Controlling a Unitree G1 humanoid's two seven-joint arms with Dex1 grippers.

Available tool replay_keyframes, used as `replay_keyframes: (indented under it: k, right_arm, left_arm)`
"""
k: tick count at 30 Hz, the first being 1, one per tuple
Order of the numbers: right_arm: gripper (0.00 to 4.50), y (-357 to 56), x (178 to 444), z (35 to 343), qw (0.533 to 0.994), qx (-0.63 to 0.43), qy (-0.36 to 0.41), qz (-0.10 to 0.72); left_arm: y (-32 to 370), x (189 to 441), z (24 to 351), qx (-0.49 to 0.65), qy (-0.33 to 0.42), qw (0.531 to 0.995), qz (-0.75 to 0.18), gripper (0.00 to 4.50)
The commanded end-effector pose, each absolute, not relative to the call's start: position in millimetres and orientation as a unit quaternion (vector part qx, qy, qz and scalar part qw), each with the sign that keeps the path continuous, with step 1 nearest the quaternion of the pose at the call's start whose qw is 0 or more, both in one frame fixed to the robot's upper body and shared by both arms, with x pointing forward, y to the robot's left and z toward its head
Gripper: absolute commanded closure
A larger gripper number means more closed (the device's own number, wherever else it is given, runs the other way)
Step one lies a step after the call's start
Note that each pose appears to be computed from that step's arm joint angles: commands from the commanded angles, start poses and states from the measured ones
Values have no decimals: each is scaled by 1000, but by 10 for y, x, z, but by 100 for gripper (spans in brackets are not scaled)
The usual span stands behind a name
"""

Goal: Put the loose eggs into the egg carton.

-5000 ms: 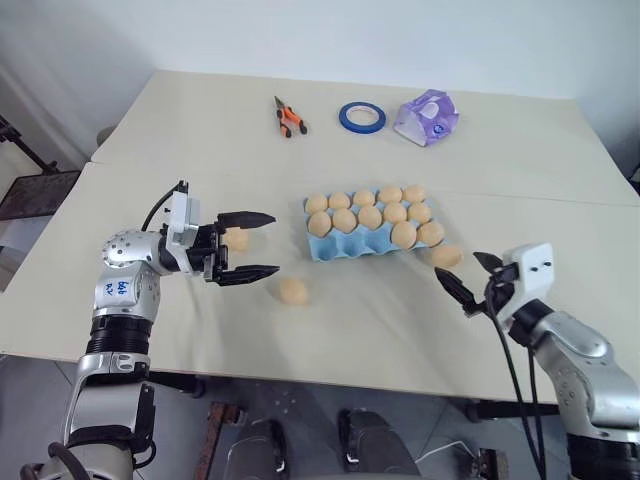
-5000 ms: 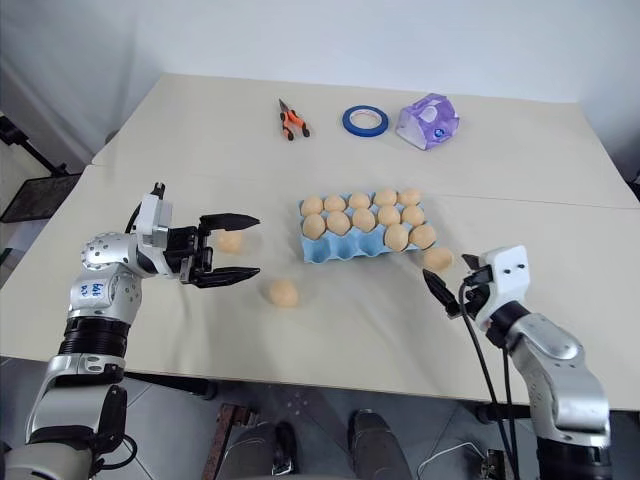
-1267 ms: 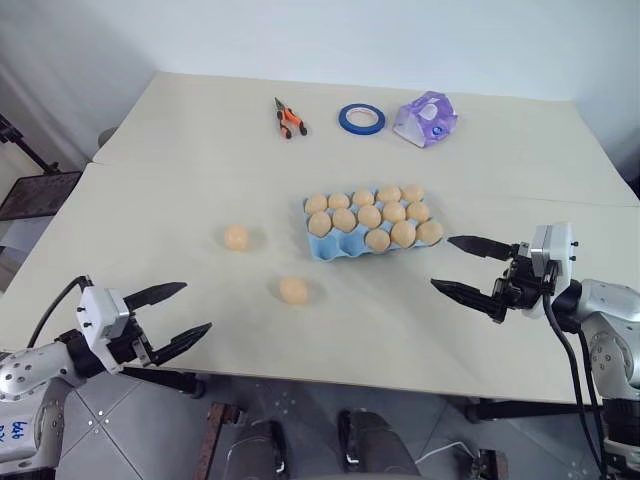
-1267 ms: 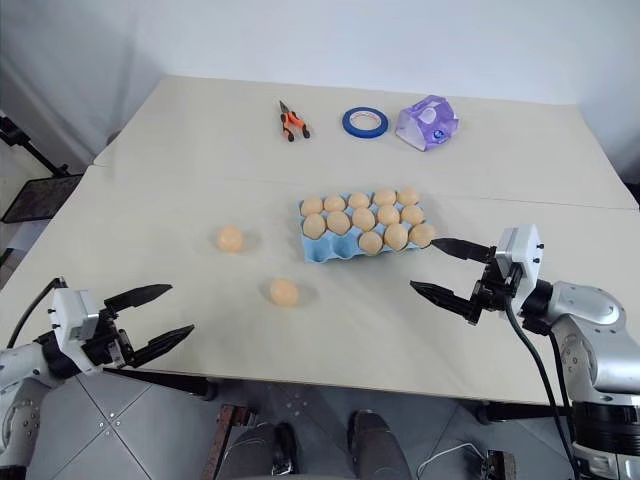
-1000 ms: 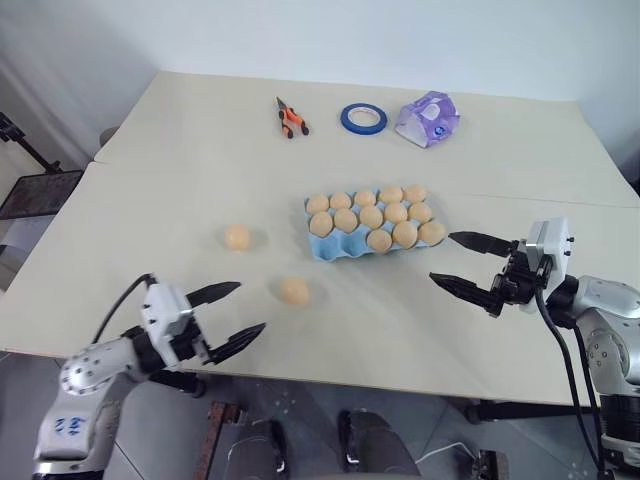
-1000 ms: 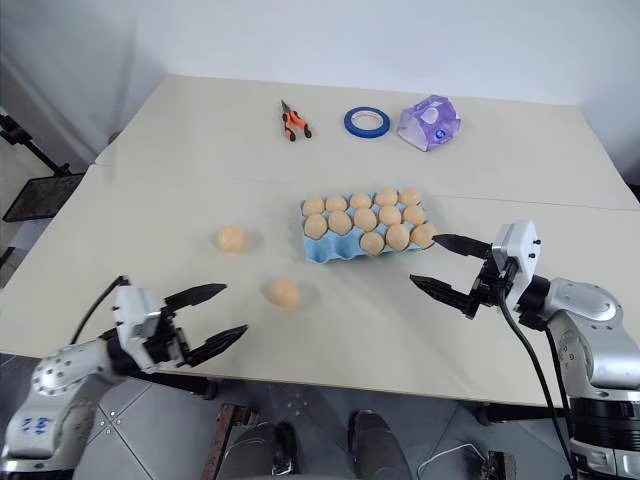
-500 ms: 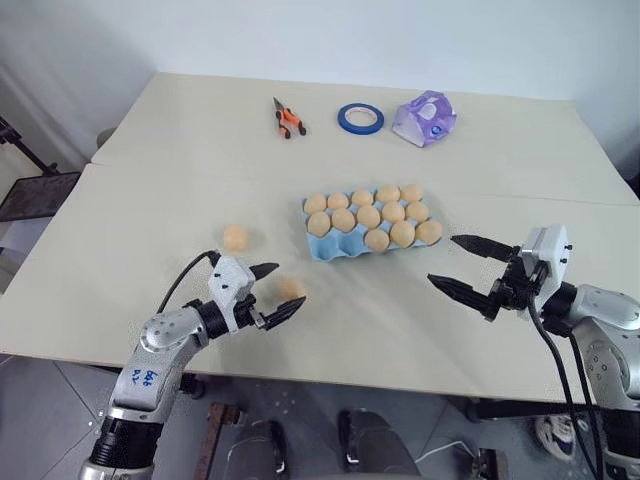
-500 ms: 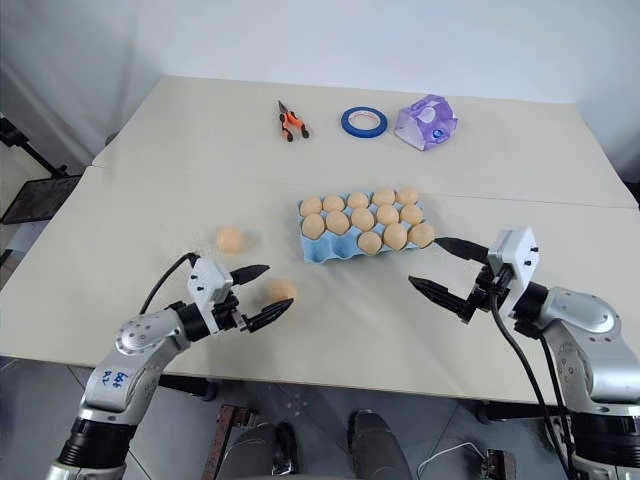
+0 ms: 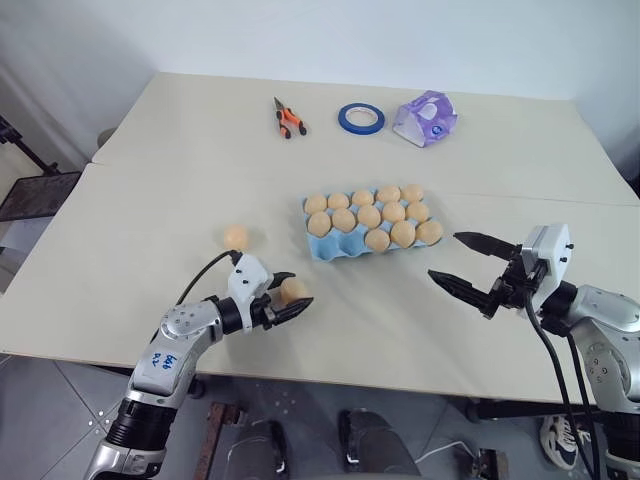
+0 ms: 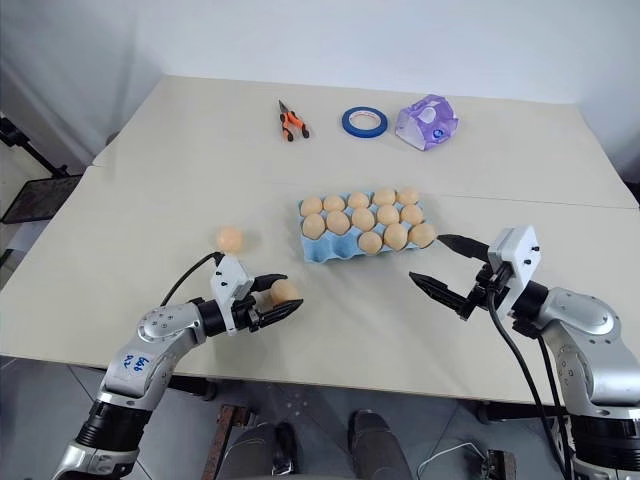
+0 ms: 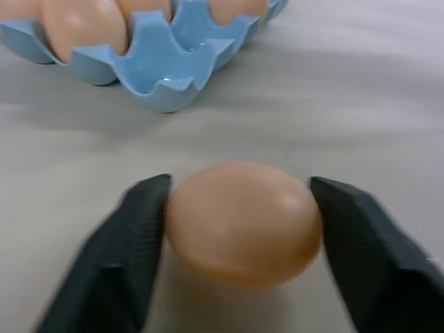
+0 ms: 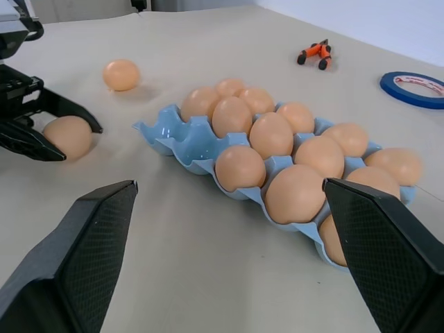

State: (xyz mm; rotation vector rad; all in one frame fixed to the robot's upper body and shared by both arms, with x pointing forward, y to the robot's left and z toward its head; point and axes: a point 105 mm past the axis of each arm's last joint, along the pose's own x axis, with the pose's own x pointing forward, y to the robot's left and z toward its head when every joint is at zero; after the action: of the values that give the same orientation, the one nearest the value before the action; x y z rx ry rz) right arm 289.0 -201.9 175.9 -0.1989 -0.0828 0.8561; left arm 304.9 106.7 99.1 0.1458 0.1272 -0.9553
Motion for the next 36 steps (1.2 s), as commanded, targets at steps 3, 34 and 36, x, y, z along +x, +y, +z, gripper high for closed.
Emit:
replay_keyframes:
  k: [3, 34, 36]
  right_arm:
    - [0, -2020, 2865, 1866, 904, -103, -61, 410]
    - [0, -2152, 2777, 1825, 923, -102, -64, 364]
    - [0, -2161, 2774, 1816, 924, -102, -63, 363]
  left_arm:
    - [1044, 3065, 1055, 68, 52, 883, -462, 214]
    - [-147, 3828, 1694, 83, -125, 879, -453, 65]
    - [-129, 3806, 1718, 81, -129, 877, -455, 3]
